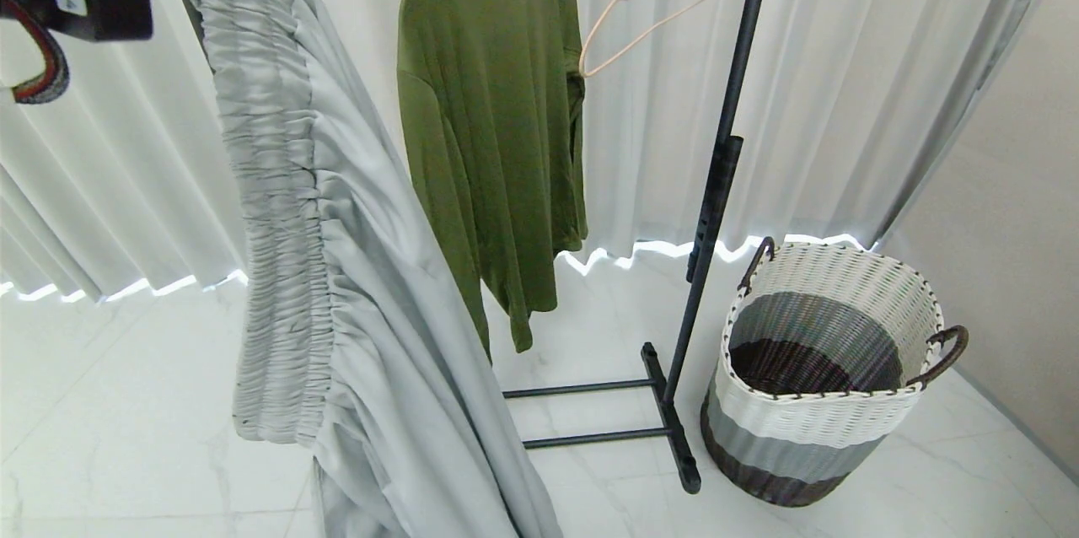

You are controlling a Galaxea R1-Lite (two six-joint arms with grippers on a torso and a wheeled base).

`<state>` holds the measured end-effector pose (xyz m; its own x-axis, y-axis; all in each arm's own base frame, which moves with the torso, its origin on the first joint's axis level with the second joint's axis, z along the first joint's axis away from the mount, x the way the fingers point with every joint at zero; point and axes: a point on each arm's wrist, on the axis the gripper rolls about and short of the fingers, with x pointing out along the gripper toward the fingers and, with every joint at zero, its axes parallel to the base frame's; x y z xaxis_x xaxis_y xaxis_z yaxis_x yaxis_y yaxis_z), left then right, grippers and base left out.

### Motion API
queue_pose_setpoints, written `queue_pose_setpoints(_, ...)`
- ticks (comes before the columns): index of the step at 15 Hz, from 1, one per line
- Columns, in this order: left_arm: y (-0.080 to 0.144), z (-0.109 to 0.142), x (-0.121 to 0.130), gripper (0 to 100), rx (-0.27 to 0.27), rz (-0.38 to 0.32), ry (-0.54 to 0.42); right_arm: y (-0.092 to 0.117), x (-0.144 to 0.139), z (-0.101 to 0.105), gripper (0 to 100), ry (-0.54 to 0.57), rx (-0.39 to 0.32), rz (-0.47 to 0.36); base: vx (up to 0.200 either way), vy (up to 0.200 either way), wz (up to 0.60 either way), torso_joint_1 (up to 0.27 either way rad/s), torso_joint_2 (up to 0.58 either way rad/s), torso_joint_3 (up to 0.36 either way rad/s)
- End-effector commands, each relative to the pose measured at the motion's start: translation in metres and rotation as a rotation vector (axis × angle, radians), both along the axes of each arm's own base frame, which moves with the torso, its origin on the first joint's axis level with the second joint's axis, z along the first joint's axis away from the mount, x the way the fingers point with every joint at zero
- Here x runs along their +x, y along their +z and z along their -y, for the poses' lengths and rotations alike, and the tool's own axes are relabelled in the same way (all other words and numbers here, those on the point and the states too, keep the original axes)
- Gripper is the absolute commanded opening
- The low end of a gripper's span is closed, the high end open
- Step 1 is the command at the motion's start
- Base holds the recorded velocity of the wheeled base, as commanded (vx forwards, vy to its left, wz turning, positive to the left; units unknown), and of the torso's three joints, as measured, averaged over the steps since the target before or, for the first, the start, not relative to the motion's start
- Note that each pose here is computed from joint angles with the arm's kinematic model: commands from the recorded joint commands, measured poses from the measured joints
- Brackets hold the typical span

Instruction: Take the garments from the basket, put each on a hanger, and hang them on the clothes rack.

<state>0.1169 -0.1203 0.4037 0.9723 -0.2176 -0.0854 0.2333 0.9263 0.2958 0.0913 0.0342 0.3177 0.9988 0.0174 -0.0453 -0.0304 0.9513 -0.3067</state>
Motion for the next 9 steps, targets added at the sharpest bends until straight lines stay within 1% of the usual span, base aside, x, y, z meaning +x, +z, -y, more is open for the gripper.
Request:
queue_pose_setpoints(1,-0.003,-0.005,0.001,0,0.005,-0.004,0.025,-0.012,-0.009,0.006,100,-0.01,-0.005,-0.009,0.0,0.0,0.0,0.0,0.0,0.0)
queue_pose_setpoints(4,-0.002,-0.008,0.002,0,0.005,0.0,0.068,-0.022,-0.014,0.008,100,-0.008,-0.017,-0.023,0.0,0.0,0.0,0.0,0.0,0.0)
queue_pose_setpoints(7,-0.007,-0.009,0.003,0,0.018,-0.01,0.082,-0.033,-0.018,0.01,100,-0.003,-0.056,-0.043,0.0,0.0,0.0,0.0,0.0,0.0)
queue_pose_setpoints(8,-0.007,-0.012,0.005,0,0.02,-0.012,0.105,-0.041,-0.02,0.011,100,0.002,-0.066,-0.061,0.0,0.0,0.0,0.0,0.0,0.0)
queue_pose_setpoints(9,-0.008,-0.012,0.006,0,0.023,-0.014,0.106,-0.044,-0.021,0.011,100,0.004,-0.068,-0.064,0.0,0.0,0.0,0.0,0.0,0.0)
